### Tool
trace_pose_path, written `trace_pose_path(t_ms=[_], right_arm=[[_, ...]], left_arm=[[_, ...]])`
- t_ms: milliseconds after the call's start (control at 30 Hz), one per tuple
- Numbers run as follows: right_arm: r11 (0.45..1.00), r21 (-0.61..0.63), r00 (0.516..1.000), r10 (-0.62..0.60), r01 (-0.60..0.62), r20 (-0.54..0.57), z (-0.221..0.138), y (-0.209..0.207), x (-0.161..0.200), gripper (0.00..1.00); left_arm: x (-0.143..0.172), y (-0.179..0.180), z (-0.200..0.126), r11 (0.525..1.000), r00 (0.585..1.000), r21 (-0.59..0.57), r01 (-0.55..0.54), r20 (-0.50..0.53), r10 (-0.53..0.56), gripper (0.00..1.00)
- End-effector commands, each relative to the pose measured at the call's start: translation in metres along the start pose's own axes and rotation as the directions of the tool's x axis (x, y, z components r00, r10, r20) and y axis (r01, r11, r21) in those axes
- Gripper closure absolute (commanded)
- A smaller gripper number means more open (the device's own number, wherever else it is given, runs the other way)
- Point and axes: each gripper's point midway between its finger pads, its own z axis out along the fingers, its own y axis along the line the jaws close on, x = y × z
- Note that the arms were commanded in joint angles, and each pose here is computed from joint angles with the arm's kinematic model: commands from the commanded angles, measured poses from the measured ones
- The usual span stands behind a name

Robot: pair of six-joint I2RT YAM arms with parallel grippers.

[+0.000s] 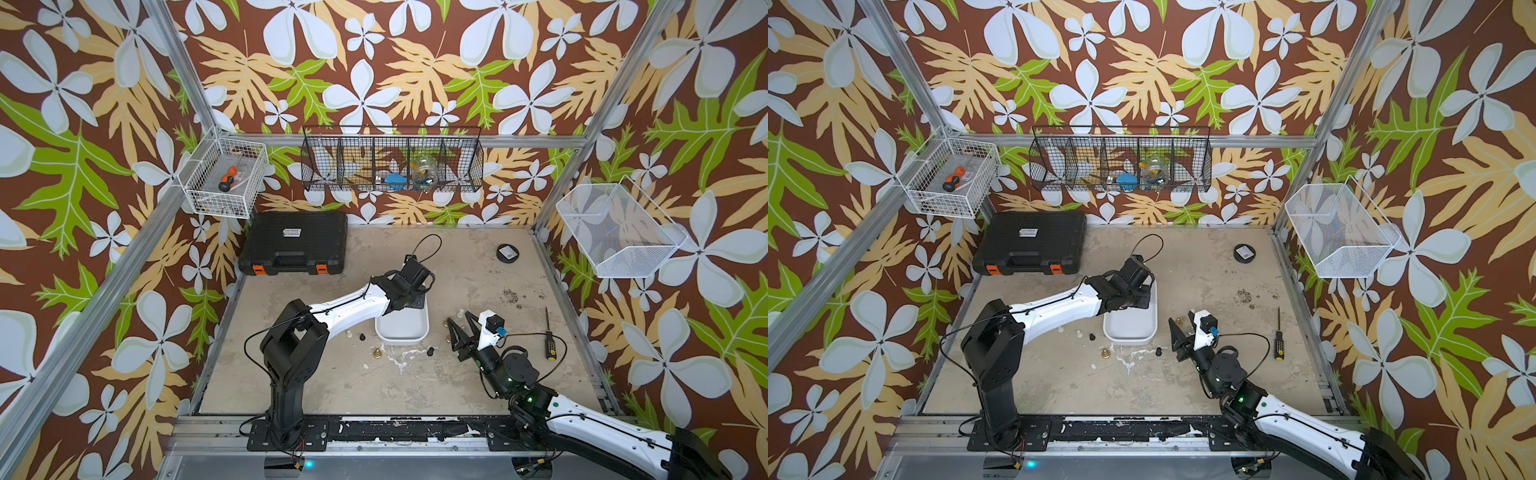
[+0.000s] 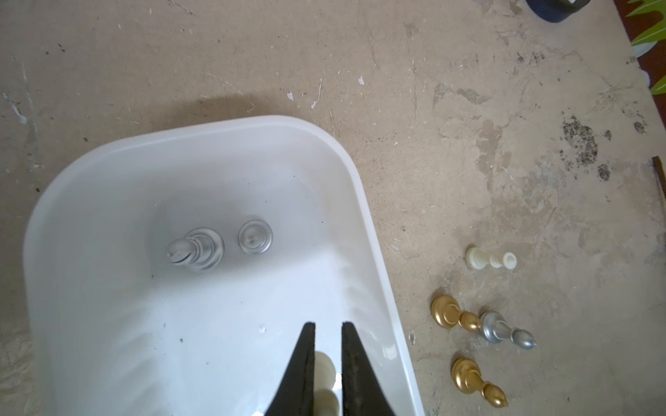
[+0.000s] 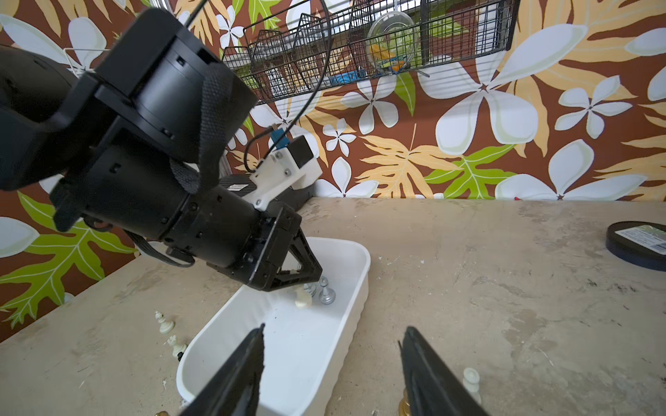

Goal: Put the chess pieces into the storage box
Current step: Place the chess piece in the storage box.

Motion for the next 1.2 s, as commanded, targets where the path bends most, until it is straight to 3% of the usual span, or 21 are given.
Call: trace_pose_path(t_ms=[0,567,1167], right_arm=[[1.0,-0.003,1.0,0.014,-0.014,0.019,0.0,0.001,-0.006,0.38],[1.0,-0.02,1.0,0.015,-0.014,0.021,0.0,0.003,-0.006,0.38],[0.999,-0.025,0.999,0.02,-0.019,0.026,-0.001,0.004,-0.007,0.38]], left_arm=[[-0.006,-0.009,0.009,0.999,0.999,0.033,-0.003,0.035,0.001,0.92],[-0.004,0.012,0.047,0.997,0.996,-0.071,0.002,0.088,0.004,0.91],[0.005,0.016,0.062,0.998,0.997,-0.058,0.026,0.075,-0.022,0.91]])
